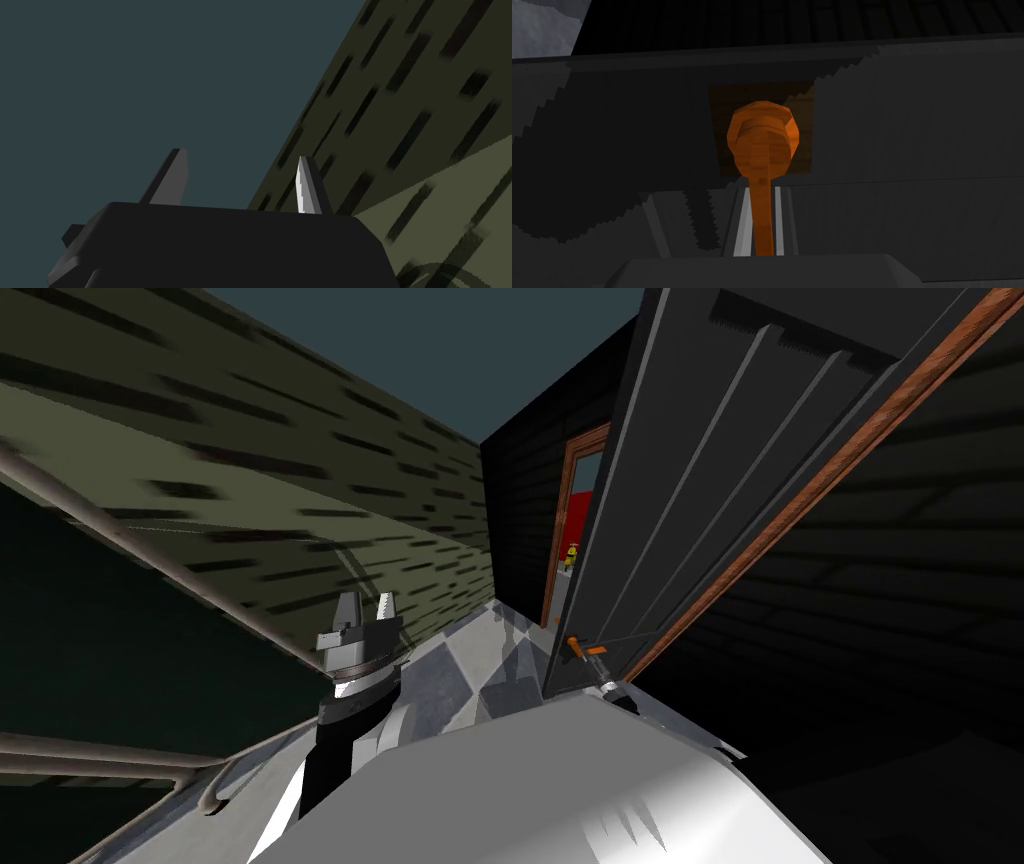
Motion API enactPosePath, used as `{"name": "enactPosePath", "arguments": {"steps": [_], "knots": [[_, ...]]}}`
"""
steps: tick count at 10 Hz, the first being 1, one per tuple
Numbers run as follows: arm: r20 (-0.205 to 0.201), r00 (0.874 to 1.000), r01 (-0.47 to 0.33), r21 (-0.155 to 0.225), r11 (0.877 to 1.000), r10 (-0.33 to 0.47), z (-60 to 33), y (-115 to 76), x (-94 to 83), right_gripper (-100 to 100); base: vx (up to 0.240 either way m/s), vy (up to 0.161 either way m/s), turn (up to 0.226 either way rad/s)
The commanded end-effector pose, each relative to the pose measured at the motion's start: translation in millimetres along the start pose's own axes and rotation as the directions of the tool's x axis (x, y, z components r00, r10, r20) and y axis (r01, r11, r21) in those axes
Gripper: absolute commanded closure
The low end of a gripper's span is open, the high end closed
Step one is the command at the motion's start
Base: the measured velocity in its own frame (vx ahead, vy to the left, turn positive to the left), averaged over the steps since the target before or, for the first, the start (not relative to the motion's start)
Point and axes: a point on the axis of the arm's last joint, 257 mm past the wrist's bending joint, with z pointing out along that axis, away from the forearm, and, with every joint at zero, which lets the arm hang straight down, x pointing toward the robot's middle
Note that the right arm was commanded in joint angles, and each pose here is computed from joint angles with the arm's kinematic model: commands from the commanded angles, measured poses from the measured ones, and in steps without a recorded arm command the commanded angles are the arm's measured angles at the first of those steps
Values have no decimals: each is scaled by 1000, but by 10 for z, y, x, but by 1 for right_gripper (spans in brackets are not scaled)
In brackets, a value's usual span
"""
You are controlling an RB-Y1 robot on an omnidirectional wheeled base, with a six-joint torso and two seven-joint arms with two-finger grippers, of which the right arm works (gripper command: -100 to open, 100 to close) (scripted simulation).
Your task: Pull the door open
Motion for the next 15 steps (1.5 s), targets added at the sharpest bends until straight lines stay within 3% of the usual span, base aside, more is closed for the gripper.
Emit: {"name": "enactPosePath", "arguments": {"steps": [1, 2, 3, 5, 6, 7, 8, 9, 10, 11, 13, 14, 15], "knots": [[4, 1000, 0, 4, 1000, 0, 2, -3, -4, 100, -32, -19, -14], [14, 1000, 1, 3, 1000, -1, 165, -2, 19, 100, -131, -45, 143], [14, 1000, 1, 3, 1000, -1, 165, -2, 19, 100, -161, -69, 155], [23, 1000, 1, 3, 1000, -1, 328, 4, 46, 100, -164, -61, 128], [23, 1000, 1, 3, 1000, -1, 328, 4, 46, 100, -136, -34, 63], [29, 1000, 1, 3, 1000, -1, 446, 11, 69, 100, -184, -49, 104], [29, 1000, 1, 3, 1000, -1, 446, 11, 69, 100, -156, -55, 84], [34, 999, 2, 4, 1000, -2, 557, 19, 93, 100, -160, -70, 139], [29, 1000, 4, -10, 1000, -4, 593, 68, 105, 100, -147, -67, 81], [39, 999, 2, 5, 1000, -2, 657, 29, 116, 100, -158, -73, 118], [39, 999, 2, 5, 1000, -2, 657, 29, 116, 100, -99, -30, 30], [43, 999, 2, 6, 1000, -3, 772, 43, 145, 100, -146, -32, 102], [44, 999, 2, 6, 1000, -3, 795, 46, 150, 100, -182, -61, 122]]}}
